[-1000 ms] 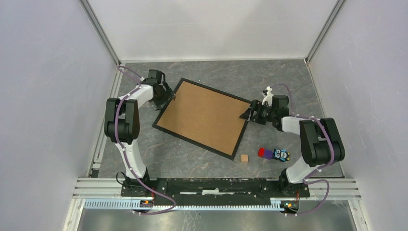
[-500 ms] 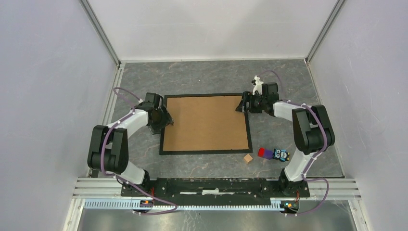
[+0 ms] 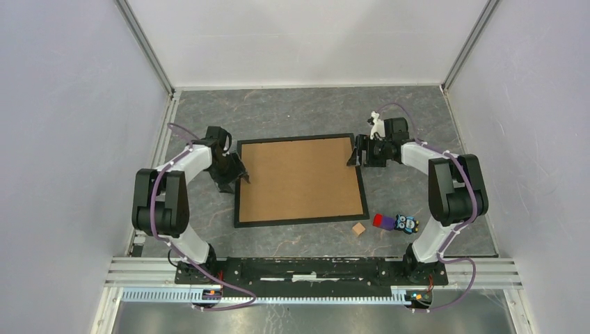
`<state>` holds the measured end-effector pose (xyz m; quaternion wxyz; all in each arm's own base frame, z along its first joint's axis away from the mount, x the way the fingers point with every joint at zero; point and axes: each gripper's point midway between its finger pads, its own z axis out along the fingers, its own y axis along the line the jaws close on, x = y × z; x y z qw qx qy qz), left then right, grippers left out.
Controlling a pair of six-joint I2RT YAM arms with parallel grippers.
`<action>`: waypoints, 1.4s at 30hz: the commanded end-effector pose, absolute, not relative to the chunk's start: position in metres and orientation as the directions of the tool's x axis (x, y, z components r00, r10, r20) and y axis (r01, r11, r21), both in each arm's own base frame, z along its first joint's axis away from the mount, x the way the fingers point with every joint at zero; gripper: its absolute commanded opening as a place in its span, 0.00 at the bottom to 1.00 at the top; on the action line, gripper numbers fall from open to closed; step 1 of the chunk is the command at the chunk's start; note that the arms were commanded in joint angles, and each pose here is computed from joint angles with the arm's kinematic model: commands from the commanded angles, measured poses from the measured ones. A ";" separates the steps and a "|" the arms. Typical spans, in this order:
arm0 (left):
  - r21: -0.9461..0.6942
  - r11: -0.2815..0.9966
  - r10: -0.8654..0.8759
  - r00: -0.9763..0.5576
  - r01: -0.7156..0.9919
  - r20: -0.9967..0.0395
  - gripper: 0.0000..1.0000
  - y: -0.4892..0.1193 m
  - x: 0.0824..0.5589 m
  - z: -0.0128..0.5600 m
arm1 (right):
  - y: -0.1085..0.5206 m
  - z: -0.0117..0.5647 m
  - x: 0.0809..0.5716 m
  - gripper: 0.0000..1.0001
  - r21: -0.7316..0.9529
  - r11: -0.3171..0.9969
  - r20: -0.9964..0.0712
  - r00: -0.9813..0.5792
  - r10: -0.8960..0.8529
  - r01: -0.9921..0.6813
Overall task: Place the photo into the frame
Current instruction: Adjust the photo frame at the center of the board, then install the photo frame at the center of the board.
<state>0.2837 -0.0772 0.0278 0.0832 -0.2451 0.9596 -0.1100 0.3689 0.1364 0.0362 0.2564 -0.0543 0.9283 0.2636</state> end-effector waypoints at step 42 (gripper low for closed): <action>-0.040 0.953 -0.303 -0.952 -0.301 -0.046 0.33 -0.045 0.272 0.004 | 0.114 0.038 0.420 0.39 0.470 0.865 -0.521 -0.847 0.112 -0.175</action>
